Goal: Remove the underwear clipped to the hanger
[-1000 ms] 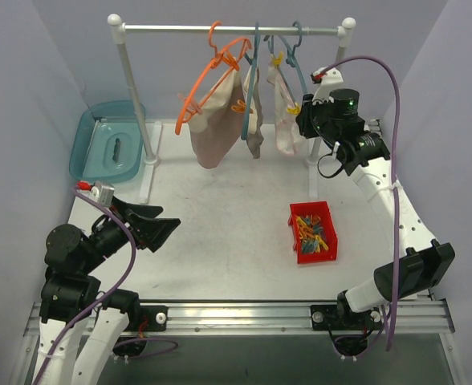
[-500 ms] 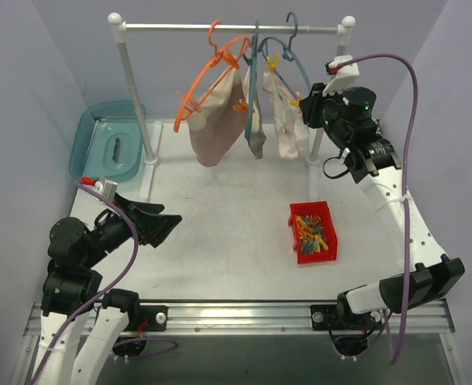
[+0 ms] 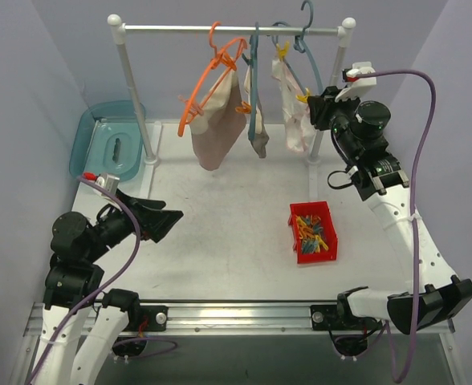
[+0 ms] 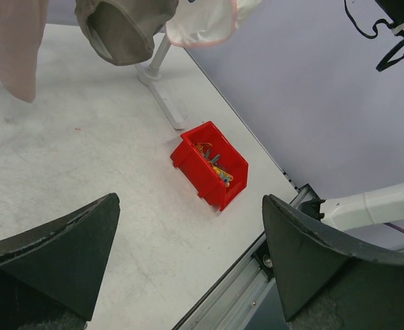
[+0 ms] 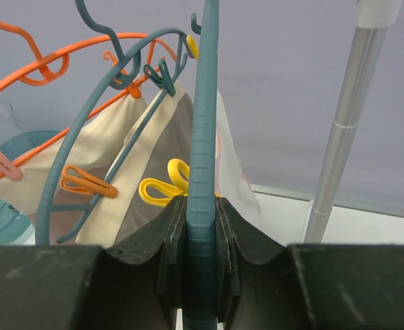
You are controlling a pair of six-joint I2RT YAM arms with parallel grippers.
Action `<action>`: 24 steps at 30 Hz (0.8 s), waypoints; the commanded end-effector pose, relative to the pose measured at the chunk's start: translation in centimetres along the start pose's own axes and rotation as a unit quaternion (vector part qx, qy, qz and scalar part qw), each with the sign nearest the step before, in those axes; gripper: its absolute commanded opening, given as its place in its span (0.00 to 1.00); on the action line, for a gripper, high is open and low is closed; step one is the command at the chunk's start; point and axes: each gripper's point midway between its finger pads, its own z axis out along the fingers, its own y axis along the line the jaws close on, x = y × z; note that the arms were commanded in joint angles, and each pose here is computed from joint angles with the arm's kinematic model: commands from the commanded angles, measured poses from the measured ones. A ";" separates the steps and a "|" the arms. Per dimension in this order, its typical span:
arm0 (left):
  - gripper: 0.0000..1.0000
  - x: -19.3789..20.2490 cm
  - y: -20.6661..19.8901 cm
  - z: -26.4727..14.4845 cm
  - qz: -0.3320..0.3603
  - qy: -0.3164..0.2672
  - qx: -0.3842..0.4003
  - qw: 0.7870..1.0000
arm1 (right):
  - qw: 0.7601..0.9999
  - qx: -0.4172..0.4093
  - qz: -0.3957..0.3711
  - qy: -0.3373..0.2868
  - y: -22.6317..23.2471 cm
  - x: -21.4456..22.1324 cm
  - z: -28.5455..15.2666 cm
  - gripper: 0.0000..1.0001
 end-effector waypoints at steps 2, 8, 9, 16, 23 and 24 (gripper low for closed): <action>0.94 -1.5 -0.7 0.2 0.018 -0.023 0.011 1.000 | 0.995 -0.008 0.013 -0.096 0.6 -5.6 -2.1 0.00; 0.94 -1.7 -0.4 0.6 0.019 -0.026 0.009 0.999 | 0.997 0.003 0.016 -0.070 0.1 -3.0 -5.2 0.00; 0.94 -1.9 -0.4 0.8 0.021 -0.026 0.013 0.999 | 0.998 0.002 0.020 -0.061 0.2 -2.1 -5.7 0.00; 0.94 -3.0 -1.2 2.4 0.016 -0.016 0.046 0.999 | 0.998 -0.019 0.045 -0.025 0.9 2.3 -11.0 0.00; 0.94 -3.5 -4.2 4.8 -0.001 0.015 0.113 0.993 | 0.998 -0.006 0.066 -0.008 0.2 4.9 -16.3 0.00; 0.94 -3.2 -4.9 5.2 -0.002 0.023 0.123 0.992 | 0.998 -0.004 0.068 -0.011 0.1 4.9 -16.9 0.00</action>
